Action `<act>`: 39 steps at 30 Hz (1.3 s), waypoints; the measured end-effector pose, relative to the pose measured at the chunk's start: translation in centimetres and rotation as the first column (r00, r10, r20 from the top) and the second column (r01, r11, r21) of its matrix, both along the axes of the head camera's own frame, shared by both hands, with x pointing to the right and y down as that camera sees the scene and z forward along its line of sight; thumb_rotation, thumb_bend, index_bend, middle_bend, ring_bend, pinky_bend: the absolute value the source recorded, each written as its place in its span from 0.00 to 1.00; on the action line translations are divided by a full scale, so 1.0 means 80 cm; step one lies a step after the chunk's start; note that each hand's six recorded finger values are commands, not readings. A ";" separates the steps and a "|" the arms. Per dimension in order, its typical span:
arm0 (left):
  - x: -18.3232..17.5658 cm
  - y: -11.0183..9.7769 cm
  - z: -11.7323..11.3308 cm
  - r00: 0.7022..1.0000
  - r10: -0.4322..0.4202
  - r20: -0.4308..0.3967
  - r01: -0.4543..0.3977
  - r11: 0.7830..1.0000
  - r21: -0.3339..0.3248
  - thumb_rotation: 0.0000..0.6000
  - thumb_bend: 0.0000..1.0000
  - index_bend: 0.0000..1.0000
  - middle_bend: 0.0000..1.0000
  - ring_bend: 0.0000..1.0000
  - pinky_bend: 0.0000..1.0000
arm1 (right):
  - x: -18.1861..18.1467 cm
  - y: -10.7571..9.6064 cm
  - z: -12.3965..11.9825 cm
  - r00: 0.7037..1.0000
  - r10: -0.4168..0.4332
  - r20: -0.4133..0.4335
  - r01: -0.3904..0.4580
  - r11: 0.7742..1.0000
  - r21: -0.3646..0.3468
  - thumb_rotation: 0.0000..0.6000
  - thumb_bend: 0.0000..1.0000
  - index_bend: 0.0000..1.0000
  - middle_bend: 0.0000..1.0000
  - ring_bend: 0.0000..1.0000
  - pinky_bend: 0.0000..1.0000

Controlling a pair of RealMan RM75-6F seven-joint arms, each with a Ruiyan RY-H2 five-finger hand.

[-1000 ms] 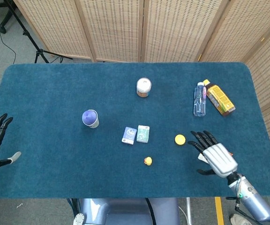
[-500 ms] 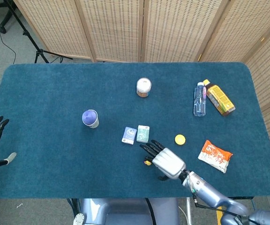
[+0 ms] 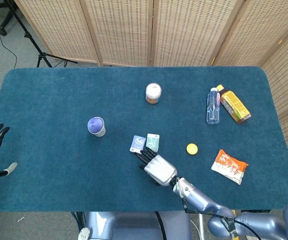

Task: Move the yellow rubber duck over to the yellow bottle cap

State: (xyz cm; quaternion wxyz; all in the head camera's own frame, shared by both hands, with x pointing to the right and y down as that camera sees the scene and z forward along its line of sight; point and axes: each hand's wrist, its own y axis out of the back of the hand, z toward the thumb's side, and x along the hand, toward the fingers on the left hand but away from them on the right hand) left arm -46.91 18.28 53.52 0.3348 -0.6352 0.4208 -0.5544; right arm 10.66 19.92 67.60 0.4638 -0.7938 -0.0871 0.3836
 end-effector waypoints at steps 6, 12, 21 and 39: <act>0.000 0.000 0.001 1.000 0.003 -0.002 -0.003 1.000 -0.008 1.00 0.21 0.00 0.00 0.00 0.00 | 0.013 -0.002 0.007 0.998 -0.016 -0.055 0.018 0.999 0.046 1.00 0.34 0.34 0.00 0.00 0.00; 0.001 0.001 0.001 1.000 0.011 -0.004 -0.011 1.000 -0.014 1.00 0.21 0.00 0.00 0.00 0.00 | 0.029 0.001 0.013 0.995 -0.031 -0.096 0.037 0.998 0.055 1.00 0.34 0.34 0.00 0.00 0.00; 0.002 0.001 0.002 1.000 0.016 -0.007 -0.016 1.000 -0.017 1.00 0.21 0.00 0.00 0.00 0.00 | 0.038 0.000 0.018 0.995 -0.024 -0.101 0.028 0.999 0.045 1.00 0.34 0.35 0.00 0.00 0.00; 0.003 0.001 0.003 1.000 0.018 -0.008 -0.018 0.999 -0.027 1.00 0.21 0.00 0.00 0.00 0.00 | 0.041 0.001 0.029 0.995 -0.018 -0.097 0.023 0.999 0.044 1.00 0.36 0.44 0.00 0.00 0.00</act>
